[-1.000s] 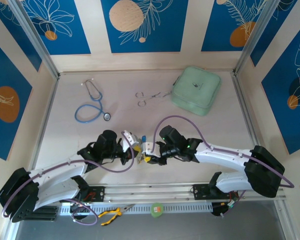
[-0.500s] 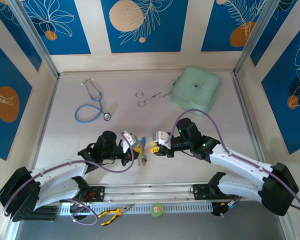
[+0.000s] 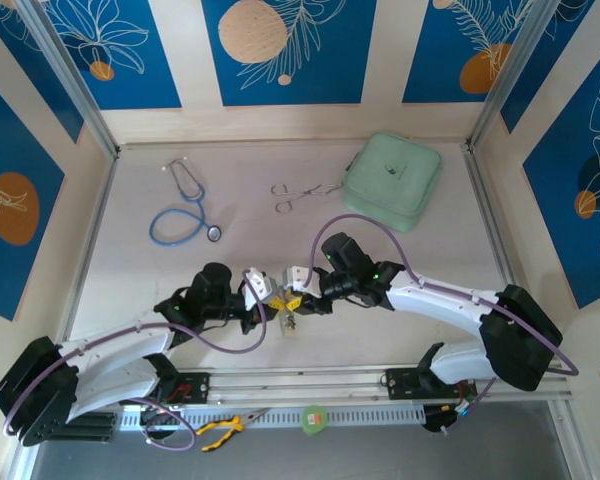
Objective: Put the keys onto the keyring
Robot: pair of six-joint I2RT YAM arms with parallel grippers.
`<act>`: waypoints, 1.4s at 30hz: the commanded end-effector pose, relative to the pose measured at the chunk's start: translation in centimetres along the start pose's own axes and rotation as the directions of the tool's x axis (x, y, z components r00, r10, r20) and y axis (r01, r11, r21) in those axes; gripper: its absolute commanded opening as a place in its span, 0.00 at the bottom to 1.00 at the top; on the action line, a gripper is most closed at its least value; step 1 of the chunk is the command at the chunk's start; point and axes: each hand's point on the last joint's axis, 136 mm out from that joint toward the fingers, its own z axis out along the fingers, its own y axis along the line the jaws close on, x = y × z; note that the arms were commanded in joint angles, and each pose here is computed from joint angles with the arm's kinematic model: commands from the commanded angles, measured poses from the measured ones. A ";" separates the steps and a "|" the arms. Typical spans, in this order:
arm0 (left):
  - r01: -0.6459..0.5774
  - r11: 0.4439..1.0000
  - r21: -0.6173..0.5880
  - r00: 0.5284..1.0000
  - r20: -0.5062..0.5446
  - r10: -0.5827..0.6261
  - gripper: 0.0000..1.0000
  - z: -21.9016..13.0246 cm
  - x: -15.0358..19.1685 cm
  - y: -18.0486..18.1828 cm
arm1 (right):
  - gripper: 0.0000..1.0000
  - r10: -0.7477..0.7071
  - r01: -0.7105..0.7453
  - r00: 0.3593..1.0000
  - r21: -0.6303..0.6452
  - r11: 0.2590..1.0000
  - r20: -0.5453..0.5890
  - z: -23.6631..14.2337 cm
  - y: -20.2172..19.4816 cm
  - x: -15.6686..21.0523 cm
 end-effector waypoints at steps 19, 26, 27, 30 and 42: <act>-0.083 0.996 -0.014 0.995 0.051 0.084 0.11 -0.6 -1.0 -0.3 | 0.00 0.001 0.004 0.999 -0.134 0.991 0.042 0.4 1.9 -1.3; -0.128 0.991 -0.027 0.988 0.082 0.129 0.00 -0.9 -1.5 -0.3 | 0.28 0.022 -0.021 1.000 -0.064 0.998 0.018 0.0 1.0 -0.6; -0.134 0.990 -0.033 0.987 0.084 0.137 0.00 -1.0 -1.6 -0.3 | 0.31 0.030 -0.029 0.999 -0.042 0.999 0.023 -0.4 0.7 -0.4; -0.142 0.989 -0.046 0.986 0.077 0.145 0.00 -1.1 -1.5 -0.2 | 0.35 0.051 -0.052 0.998 0.021 0.998 0.033 -1.9 0.1 0.2; -0.158 0.987 -0.016 0.985 0.067 0.159 0.00 -0.5 -1.2 -0.3 | 0.27 0.022 -0.024 0.999 0.068 0.997 0.033 -1.9 0.4 -0.1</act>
